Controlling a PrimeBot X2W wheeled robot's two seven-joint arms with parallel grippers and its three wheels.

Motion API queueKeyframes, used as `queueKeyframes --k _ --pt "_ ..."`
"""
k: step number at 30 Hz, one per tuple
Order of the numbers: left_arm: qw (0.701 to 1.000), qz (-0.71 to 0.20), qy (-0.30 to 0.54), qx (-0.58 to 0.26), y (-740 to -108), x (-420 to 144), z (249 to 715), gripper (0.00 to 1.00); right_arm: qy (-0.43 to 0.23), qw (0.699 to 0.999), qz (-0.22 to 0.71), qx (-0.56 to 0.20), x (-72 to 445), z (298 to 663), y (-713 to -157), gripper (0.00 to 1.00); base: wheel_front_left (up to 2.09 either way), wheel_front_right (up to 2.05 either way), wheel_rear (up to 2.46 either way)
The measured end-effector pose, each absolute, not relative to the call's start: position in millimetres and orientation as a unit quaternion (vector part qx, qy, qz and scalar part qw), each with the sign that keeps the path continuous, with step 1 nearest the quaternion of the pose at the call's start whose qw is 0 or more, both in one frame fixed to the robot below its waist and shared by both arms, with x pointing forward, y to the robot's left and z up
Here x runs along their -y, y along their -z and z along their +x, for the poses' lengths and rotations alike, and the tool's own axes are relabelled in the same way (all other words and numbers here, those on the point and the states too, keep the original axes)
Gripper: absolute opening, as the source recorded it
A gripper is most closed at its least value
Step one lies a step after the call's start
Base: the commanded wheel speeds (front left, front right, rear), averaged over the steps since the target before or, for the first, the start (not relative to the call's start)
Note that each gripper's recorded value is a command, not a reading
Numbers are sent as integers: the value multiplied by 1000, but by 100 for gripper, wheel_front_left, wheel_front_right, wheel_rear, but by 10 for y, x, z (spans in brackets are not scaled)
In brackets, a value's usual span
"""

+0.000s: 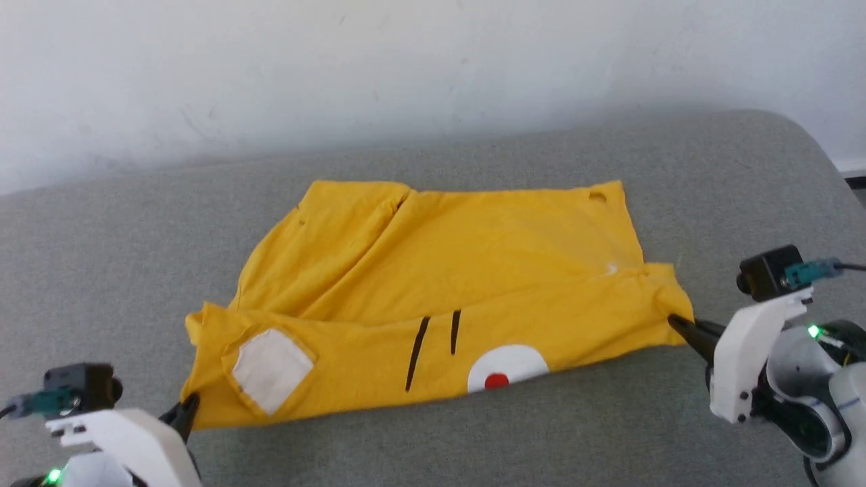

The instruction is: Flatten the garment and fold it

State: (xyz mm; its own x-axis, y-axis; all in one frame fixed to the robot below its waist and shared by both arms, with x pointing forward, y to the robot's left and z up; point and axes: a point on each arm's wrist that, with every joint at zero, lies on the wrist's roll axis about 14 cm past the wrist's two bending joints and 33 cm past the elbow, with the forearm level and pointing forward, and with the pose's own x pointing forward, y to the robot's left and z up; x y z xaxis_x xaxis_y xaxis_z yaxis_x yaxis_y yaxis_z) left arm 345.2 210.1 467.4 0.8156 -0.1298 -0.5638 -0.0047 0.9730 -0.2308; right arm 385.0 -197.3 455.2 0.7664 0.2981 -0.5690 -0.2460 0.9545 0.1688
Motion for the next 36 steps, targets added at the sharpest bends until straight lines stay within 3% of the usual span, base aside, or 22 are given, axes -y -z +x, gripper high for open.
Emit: queueKeyframes --k 5,11,12,13,14,15,16,20,26,31,36 --pt "946 -108 -9 -307 -4686 -2309 3208 0 -135 939 49 -313 2039 3609 -4512 0 0 0 0" --pt "928 -123 -32 -349 -4445 -2395 2953 0 -115 918 93 -369 2021 3252 -4141 1 0 0 0" --pt "926 -127 -31 -355 -4387 -2387 2935 0 -115 913 102 -379 1981 3190 -4072 31 0 0 0" --pt "923 -137 -31 -357 -4331 -2370 2929 0 -114 908 107 -388 1947 3130 -4003 54 0 0 0" --pt "922 -150 -35 -355 -4283 -2361 2942 27 -112 904 113 -397 1926 3078 -3942 100 0 0 0" --pt "921 -160 -39 -354 -4233 -2352 2958 49 -109 901 122 -403 1908 3038 -3894 100 0 0 0" --pt "919 -165 -38 -356 -4188 -2338 2974 100 -106 900 131 -402 1885 3020 -3873 100 0 0 0" --pt "925 -179 -44 -333 -4182 -2365 3124 100 -92 927 137 -336 1905 3157 -4050 100 0 0 0" --pt "955 -170 -28 -240 -4614 -2388 3600 100 -33 982 109 -150 2230 3498 -4691 100 0 0 0" --pt "974 -152 -4 -166 -5014 -2267 4092 100 -3 996 74 -51 2336 3683 -5106 100 0 0 0" --pt "981 -140 24 -129 -5239 -2056 4654 100 -1 998 61 3 2295 3869 -5389 100 0 0 0"
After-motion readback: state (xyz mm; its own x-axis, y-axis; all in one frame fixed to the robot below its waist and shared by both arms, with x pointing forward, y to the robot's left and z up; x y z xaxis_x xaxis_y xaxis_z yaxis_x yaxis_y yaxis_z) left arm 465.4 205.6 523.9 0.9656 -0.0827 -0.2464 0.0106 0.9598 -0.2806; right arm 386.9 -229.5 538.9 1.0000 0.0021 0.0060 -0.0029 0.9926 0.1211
